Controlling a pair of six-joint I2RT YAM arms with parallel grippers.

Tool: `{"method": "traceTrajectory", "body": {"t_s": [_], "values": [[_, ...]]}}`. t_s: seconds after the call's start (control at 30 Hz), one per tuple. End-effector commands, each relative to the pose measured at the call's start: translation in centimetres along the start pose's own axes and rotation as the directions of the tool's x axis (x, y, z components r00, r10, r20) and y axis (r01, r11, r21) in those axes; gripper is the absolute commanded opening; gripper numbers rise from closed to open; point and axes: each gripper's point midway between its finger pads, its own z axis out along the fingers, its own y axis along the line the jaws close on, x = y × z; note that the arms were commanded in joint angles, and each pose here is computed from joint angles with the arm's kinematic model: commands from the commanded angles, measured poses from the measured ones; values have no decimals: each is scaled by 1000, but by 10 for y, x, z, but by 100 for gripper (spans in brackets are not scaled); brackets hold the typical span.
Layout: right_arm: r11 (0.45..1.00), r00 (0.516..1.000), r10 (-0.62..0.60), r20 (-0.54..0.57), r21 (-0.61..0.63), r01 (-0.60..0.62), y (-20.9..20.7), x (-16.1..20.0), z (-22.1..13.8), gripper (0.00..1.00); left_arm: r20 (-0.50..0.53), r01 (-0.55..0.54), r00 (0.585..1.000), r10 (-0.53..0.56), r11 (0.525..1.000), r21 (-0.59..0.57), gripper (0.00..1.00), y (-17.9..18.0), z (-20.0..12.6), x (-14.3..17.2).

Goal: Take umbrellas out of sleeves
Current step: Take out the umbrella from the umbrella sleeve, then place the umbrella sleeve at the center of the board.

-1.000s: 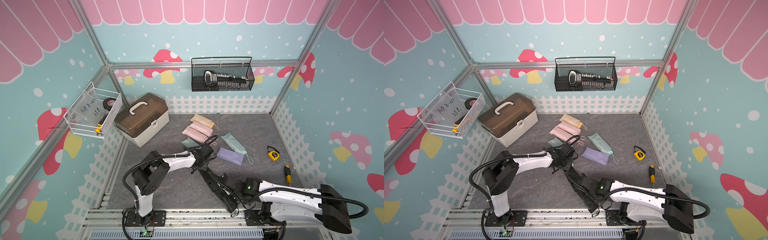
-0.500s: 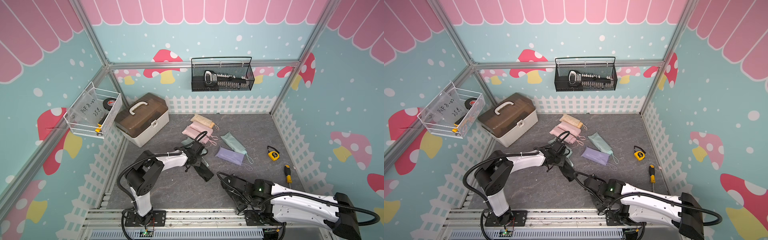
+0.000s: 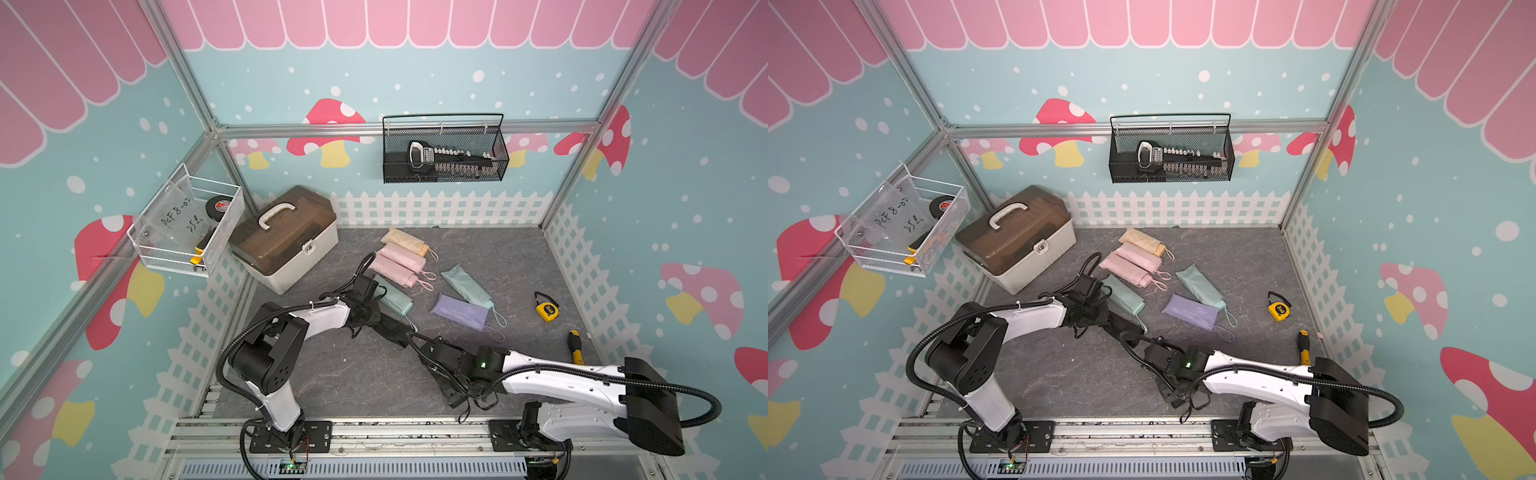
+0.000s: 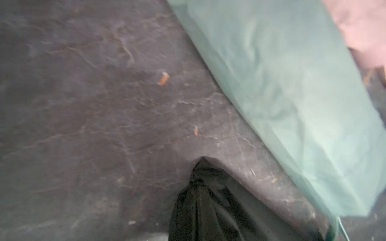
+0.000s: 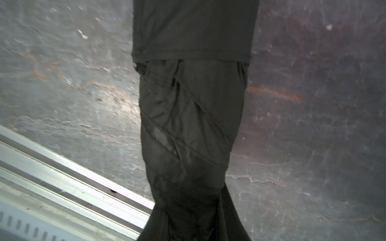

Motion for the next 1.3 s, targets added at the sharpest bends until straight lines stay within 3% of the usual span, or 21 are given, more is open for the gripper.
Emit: {"method": "traceTrajectory", "body": {"t_s": [0.0, 0.13, 0.27, 0.5, 0.67, 0.9, 1.13, 1.27], "values": [[1000, 996, -26, 80, -15, 27, 10, -25, -9, 14, -160, 20, 981, -111, 875, -484, 0, 101, 3, 49], [999, 996, -42, 84, -17, 44, 17, -36, -5, 14, -183, 45, 966, -182, 816, -576, 0, 113, 5, 48], [998, 995, -55, 80, -29, 57, 26, -43, 1, 15, -168, 142, 946, -277, 821, -553, 0, 116, 6, 58], [996, 994, -84, 73, -21, 85, 33, -52, 12, 15, -89, 347, 896, -435, 811, -471, 0, 108, -23, 66], [995, 993, -85, 79, -53, 89, 43, -59, 16, 15, 29, 424, 888, -460, 792, -439, 0, 115, -50, 41], [971, 988, -131, 84, -191, 145, 76, -66, 18, 16, 77, 502, 848, -524, 747, -436, 0, 140, -52, 16], [907, 958, -282, 53, -310, 284, 109, -56, 23, 17, 161, 599, 792, -590, 697, -394, 0, 161, -58, -19], [890, 940, -339, 37, -309, 334, 120, -61, 35, 17, 192, 631, 771, -607, 688, -359, 0, 164, -66, -34]]}}
